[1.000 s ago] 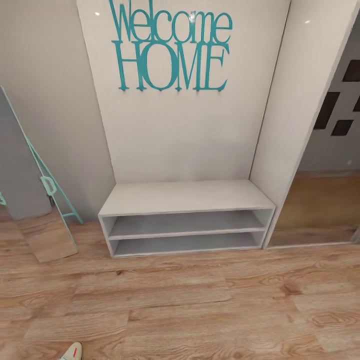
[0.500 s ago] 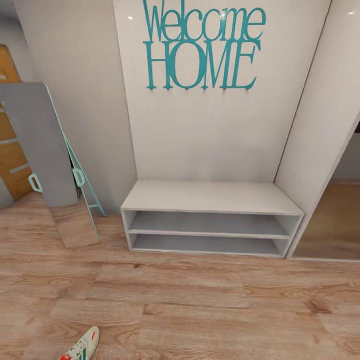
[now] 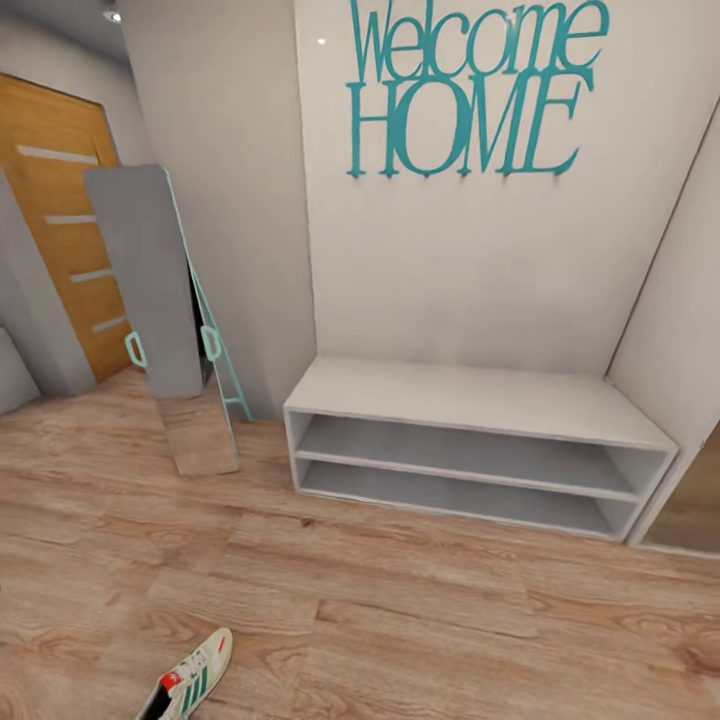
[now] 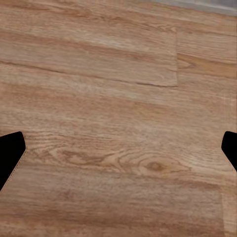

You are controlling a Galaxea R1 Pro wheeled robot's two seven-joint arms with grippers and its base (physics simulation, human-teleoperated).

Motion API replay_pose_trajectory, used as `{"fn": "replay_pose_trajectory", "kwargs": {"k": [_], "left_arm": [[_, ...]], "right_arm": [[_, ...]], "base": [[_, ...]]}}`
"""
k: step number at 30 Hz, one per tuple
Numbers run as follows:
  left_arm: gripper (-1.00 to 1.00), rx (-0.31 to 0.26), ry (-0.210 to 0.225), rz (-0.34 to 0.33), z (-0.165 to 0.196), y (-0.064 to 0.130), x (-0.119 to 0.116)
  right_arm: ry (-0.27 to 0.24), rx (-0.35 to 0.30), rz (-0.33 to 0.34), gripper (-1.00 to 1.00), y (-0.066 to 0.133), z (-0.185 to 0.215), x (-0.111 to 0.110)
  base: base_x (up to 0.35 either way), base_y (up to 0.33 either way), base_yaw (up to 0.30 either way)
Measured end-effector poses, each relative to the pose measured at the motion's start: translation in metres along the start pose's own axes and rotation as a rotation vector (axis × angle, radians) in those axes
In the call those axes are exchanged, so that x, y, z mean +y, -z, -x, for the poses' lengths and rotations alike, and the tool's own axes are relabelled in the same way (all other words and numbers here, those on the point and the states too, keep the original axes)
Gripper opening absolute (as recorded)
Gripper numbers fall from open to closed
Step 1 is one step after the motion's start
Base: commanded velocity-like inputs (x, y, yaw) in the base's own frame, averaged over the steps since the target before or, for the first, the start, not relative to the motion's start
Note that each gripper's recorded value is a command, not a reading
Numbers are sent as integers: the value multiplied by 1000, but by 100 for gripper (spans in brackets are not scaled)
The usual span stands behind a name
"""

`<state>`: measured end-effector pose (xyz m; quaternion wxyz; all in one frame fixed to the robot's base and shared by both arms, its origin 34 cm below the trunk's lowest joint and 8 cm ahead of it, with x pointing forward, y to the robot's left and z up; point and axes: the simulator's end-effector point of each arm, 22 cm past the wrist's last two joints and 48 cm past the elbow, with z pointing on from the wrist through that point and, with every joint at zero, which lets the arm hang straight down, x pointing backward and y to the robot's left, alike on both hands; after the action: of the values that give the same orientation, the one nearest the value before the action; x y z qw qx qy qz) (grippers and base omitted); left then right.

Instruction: Pick up the two gym shoes and the two sandals from the corridor floor and place them onto the hallstand (shoe rack) in the corridor, making sure they are on the rack and not on the floor. Arrange them so the two gym shoes are next to each other and the two sandals are next to each other.

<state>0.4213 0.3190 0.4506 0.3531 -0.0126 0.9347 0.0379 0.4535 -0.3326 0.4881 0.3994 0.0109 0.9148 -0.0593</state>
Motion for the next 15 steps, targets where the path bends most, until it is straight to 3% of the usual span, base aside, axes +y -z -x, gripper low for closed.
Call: {"fn": "replay_pose_trajectory", "kwargs": {"k": [15], "left_arm": [[100, -9, 4, 1, -18, -19, -1]], "right_arm": [[-1, -10, 0, 100, -17, -19, 3]], "base": [[0, 0, 275]]}}
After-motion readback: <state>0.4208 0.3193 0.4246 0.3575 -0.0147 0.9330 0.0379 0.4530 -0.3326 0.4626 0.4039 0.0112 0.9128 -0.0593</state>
